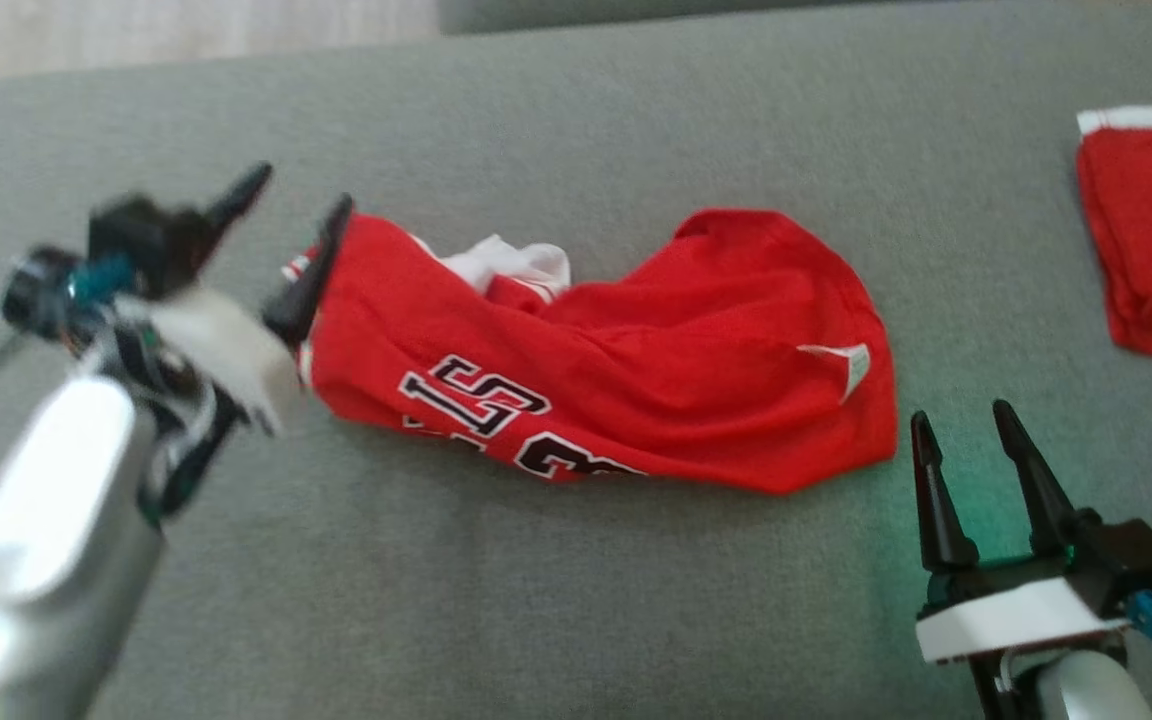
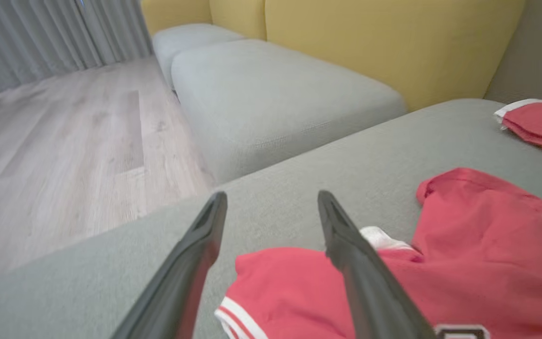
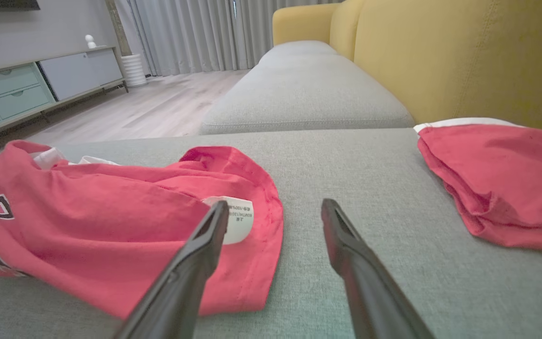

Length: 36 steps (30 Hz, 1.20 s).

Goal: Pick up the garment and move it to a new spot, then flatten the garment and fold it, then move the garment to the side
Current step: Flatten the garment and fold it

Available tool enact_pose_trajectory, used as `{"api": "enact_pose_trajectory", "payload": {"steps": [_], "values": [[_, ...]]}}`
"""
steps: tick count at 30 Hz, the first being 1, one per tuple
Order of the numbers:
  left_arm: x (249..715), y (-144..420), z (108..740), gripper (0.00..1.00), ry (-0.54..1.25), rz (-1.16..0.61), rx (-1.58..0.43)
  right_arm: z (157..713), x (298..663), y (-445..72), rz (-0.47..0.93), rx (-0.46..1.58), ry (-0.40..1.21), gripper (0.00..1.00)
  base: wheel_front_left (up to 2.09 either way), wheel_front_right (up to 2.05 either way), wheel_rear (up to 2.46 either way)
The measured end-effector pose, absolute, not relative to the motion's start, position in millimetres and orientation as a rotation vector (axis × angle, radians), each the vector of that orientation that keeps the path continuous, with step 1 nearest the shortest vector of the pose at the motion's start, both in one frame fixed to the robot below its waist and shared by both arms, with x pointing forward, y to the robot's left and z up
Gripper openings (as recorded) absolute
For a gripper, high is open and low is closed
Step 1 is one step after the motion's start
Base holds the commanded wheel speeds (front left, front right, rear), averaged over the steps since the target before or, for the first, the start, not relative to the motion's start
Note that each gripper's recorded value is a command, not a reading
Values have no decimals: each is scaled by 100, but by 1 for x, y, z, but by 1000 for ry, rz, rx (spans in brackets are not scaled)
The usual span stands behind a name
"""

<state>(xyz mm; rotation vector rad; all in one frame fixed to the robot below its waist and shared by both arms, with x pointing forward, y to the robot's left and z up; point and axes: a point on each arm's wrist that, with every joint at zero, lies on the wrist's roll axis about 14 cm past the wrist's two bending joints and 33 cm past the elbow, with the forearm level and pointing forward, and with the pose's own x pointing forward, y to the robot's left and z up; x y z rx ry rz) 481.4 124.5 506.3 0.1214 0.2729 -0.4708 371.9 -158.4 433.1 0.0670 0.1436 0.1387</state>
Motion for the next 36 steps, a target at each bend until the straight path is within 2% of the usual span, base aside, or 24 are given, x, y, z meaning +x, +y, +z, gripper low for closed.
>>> {"api": "enact_pose_trajectory", "payload": {"steps": [2,8,14,19,20,21,22,25,32,36], "values": [[490,125,500,100,307,-470,138,431,373,-160,134,67,150,100,0,0,0],[528,140,447,100,558,-426,177,423,380,-172,99,58,171,100,0,0,0],[506,138,374,100,872,-439,125,418,380,-190,46,52,185,100,0,0,0],[498,141,369,100,898,-450,88,419,378,-194,33,50,184,100,0,0,0],[495,143,368,92,901,-453,92,420,378,-194,31,50,182,100,0,0,0],[491,143,367,14,898,-459,89,421,378,-195,29,49,180,100,0,0,0],[488,141,367,0,894,-468,81,421,378,-195,28,49,178,100,0,0,0],[483,140,371,0,835,-490,107,423,380,-192,37,53,171,100,0,0,0],[495,137,422,0,538,-508,130,431,385,-183,64,60,142,100,0,0,0],[477,132,447,0,452,-532,112,429,380,-172,96,68,149,100,0,0,0]]}}
